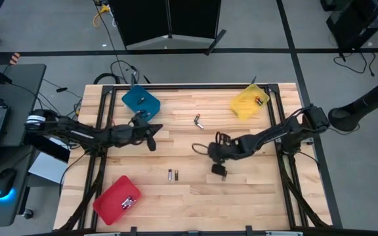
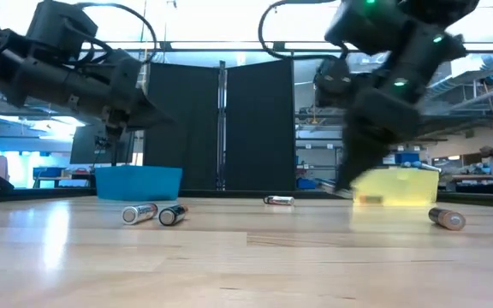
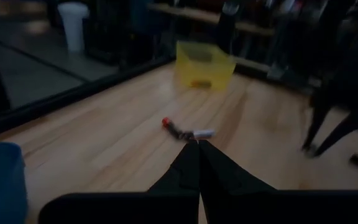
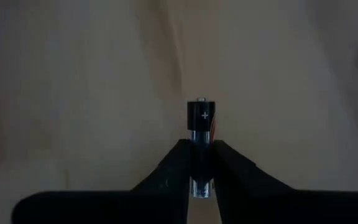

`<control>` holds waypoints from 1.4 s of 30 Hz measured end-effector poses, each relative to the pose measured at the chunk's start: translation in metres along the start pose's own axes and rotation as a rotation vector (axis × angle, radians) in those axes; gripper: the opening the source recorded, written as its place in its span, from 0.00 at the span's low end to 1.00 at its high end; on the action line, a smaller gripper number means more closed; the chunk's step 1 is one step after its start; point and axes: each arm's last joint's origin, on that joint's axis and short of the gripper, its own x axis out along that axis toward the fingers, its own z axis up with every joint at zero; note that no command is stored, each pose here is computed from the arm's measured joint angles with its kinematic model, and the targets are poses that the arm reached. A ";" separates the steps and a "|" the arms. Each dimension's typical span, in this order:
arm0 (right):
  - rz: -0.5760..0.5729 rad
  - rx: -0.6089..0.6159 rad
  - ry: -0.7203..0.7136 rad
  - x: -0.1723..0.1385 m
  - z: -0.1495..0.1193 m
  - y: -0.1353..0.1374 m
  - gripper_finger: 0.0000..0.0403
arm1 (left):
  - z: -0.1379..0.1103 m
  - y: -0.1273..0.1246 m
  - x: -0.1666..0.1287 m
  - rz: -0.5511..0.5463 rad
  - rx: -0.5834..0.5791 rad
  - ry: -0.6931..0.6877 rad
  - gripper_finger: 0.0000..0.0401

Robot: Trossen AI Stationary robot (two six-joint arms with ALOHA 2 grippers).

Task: Sort batteries
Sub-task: Put the bottom right black silver battery into the red bin

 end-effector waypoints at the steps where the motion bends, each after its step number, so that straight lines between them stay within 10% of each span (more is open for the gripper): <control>1: 0.015 -0.002 -0.057 0.003 0.005 -0.003 0.14 | -0.001 0.001 -0.002 -0.008 -0.014 -0.027 0.01; 14: 0.240 0.016 -0.862 -0.007 0.042 -0.049 0.14 | 0.029 -0.006 0.003 -0.382 -0.085 -0.212 0.03; 26: 0.192 -0.028 -0.940 -0.013 0.054 -0.055 0.14 | 0.077 -0.030 0.032 -0.436 0.114 -0.220 0.17; 42: 0.180 -0.073 -0.996 -0.017 0.057 -0.055 0.14 | 0.062 -0.042 0.065 -0.509 0.128 -0.128 0.45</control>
